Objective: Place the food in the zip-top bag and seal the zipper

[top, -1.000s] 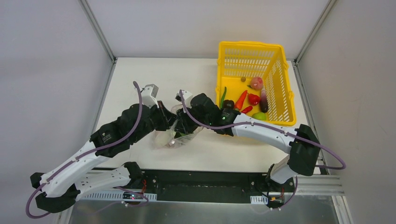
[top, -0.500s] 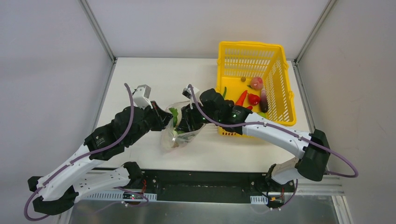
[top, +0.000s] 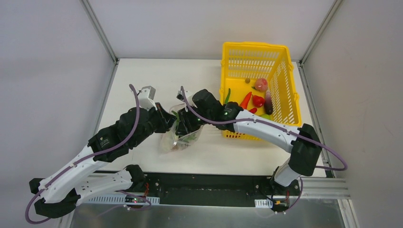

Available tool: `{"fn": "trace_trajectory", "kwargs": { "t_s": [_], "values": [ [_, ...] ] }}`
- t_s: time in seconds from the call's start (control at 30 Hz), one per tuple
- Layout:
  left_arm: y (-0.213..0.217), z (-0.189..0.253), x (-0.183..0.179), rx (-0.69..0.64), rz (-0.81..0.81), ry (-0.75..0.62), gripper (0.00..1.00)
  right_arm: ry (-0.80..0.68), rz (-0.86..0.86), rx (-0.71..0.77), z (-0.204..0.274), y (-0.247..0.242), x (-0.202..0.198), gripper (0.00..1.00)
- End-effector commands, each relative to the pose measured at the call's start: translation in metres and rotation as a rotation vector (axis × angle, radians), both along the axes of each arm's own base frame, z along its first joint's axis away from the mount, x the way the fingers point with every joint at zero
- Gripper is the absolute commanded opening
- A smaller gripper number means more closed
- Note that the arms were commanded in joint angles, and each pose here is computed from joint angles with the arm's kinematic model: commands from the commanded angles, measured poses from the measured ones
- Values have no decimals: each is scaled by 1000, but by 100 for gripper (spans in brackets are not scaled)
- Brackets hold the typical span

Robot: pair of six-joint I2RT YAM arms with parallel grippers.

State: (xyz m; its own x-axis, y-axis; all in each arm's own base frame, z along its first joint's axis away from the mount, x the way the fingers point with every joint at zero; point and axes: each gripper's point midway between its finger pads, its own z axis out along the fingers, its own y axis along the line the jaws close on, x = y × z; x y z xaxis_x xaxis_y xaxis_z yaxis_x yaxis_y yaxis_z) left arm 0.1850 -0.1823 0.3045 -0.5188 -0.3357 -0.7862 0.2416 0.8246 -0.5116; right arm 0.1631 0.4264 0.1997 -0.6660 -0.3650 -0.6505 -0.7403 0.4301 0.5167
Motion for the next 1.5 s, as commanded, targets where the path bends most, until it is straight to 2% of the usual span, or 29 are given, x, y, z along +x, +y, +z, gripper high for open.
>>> {"fn": "trace_trajectory", "kwargs": {
  "t_s": [0.0,0.1,0.23,0.3,0.43,0.6,0.73,0.87,0.93,1.3,1.47],
  "values": [
    [7,2,3,1,30,-15,1,-75,13,141,59,-2,-4,40],
    [8,0,3,10,38,-14,1,-82,19,179,74,-6,-8,46],
    [8,-2,4,14,38,-9,1,-102,-3,194,78,-13,-8,46],
    [6,-1,4,8,32,-9,1,-100,-13,185,73,-12,-6,43],
    [2,-1,4,2,21,-6,1,-38,11,148,50,0,-7,27],
    [1,0,3,-10,19,-3,1,4,10,93,19,14,-5,19],
    [0,0,3,-28,24,-2,1,-21,12,96,4,24,-7,16],
    [1,0,3,-35,27,-5,1,-27,5,134,9,28,-7,16],
    [5,0,3,-31,38,-7,1,-47,-14,145,16,25,-5,17],
    [26,-6,4,18,108,-21,1,-148,-40,268,91,-15,-16,44],
    [25,-8,5,24,107,-16,1,-183,-37,316,116,-32,-24,47]
  ]
}}
